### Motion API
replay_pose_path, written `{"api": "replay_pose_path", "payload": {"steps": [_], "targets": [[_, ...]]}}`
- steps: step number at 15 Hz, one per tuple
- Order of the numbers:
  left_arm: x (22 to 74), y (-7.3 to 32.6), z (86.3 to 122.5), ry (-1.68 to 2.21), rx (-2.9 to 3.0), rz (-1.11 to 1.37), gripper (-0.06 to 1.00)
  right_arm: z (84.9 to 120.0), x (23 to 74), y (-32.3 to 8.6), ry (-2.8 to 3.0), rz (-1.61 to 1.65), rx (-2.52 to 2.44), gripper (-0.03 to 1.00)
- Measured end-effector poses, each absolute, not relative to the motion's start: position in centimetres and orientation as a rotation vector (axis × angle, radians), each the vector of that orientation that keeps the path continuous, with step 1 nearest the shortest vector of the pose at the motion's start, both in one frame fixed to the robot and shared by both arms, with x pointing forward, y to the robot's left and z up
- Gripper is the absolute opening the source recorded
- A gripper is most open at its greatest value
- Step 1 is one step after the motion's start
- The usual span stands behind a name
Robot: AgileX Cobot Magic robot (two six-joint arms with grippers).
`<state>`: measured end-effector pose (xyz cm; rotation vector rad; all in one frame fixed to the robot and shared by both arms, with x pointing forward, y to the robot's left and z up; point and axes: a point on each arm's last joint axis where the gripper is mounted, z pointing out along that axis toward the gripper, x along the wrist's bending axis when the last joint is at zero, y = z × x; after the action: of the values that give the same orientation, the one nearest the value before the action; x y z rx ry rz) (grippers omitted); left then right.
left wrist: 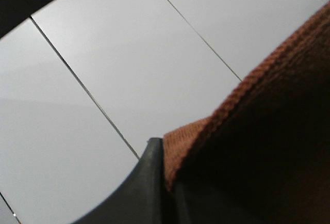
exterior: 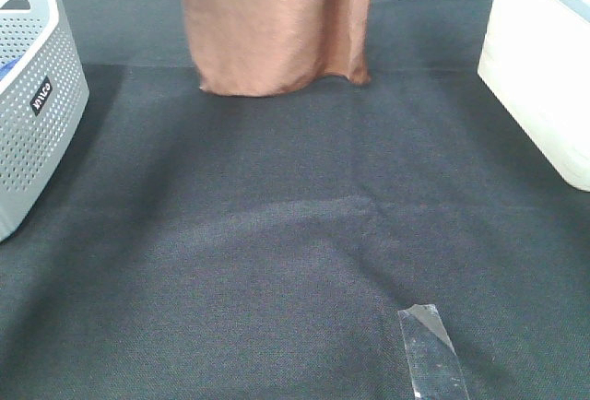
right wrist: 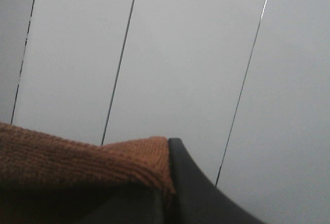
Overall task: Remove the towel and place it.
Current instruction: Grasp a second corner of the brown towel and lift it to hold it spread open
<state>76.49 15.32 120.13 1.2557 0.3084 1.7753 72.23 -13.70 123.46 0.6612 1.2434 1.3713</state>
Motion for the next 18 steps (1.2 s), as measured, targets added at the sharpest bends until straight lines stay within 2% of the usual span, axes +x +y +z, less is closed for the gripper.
{"api": "replay_pose_path", "payload": {"steps": [2,3,4,7,10,14,18], "targets": [[77.3,15.5,118.2,0.494,1.452,1.649,0.00,122.2,72.6,-13.7,1.352,1.331,0.754,0.00],[77.6,15.4,115.3,0.742,1.697,1.398,0.00,120.2,72.8,-13.6,1.528,1.276,0.911,0.00],[77.3,15.3,113.7,0.846,1.826,1.260,0.00,119.3,72.7,-13.6,1.619,1.244,0.986,0.00],[75.6,15.2,111.5,1.049,2.071,0.940,0.00,117.2,72.0,-13.6,1.820,1.136,1.175,0.00],[72.8,15.7,113.2,1.207,2.144,0.736,0.00,117.1,70.3,-14.1,1.958,1.028,1.291,0.00],[70.4,16.1,116.9,1.262,2.058,0.693,0.00,119.1,67.7,-14.9,2.039,0.957,1.341,0.00],[67.0,17.0,117.8,1.353,2.088,0.599,0.00,120.5,65.4,-15.1,2.130,0.947,1.377,0.00]]}}
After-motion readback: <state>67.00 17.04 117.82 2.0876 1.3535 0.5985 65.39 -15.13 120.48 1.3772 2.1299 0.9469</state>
